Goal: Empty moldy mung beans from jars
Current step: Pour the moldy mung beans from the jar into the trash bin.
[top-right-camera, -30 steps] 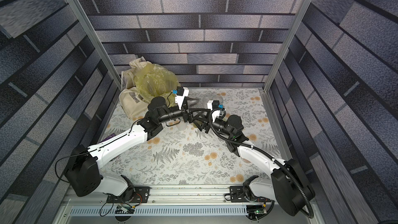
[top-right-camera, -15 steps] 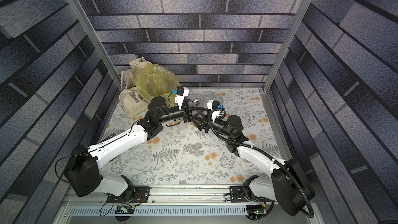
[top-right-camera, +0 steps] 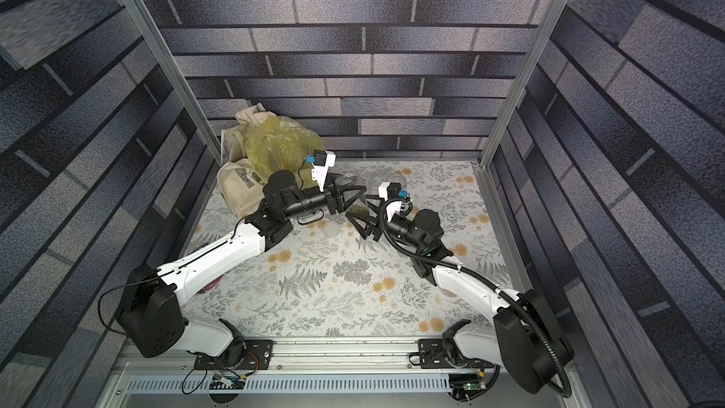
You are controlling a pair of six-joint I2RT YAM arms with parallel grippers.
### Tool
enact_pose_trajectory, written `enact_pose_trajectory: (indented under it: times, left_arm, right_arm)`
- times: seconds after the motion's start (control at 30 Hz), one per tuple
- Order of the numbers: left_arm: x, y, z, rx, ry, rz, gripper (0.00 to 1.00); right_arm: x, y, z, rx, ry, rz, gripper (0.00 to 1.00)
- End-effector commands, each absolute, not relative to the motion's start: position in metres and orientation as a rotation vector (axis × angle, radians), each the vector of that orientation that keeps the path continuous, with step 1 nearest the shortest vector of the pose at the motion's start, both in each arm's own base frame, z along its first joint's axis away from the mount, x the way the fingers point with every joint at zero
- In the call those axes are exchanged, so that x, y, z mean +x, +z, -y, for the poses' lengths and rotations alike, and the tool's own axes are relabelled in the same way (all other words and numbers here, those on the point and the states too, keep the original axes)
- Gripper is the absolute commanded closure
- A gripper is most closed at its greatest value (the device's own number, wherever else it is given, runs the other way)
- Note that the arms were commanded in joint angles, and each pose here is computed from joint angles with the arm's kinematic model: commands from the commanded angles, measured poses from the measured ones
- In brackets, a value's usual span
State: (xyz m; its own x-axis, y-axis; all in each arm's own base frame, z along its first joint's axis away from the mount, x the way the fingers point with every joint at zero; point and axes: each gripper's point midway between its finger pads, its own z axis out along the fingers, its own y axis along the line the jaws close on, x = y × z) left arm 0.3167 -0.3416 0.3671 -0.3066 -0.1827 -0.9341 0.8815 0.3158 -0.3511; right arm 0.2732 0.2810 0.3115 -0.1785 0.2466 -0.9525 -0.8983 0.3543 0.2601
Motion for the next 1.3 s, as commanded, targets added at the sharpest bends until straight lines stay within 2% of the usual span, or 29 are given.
enact_pose_trajectory:
  times: [0.0, 0.33, 0.5, 0.67, 0.8, 1.27]
  left_arm:
    - [0.321, 0.398, 0.334, 0.611, -1.222, -1.417, 0.49]
    - [0.301, 0.381, 0.334, 0.895, -1.142, -1.511, 0.45]
    - [0.304, 0.381, 0.316, 0.851, -1.124, -1.511, 0.45]
    - [0.302, 0.382, 0.308, 0.872, -1.120, -1.508, 0.45]
    - [0.299, 0.381, 0.307, 0.908, -1.134, -1.514, 0.44]
    - [0.290, 0.383, 0.312, 0.989, -1.193, -1.487, 0.44]
  right_arm:
    - [0.275, 0.312, -0.278, -0.640, 1.144, -1.352, 0.14]
    - [0.272, 0.310, -0.278, -0.689, 1.103, -1.451, 0.07]
    - [0.279, 0.306, -0.274, -0.696, 1.029, -1.563, 0.06]
    - [0.268, 0.310, -0.281, -0.821, 1.058, -1.586, 0.04]
    - [0.262, 0.308, -0.289, -0.933, 1.086, -1.649, 0.04]
    - [0.268, 0.305, -0.303, -0.969, 1.187, -1.648, 0.08]
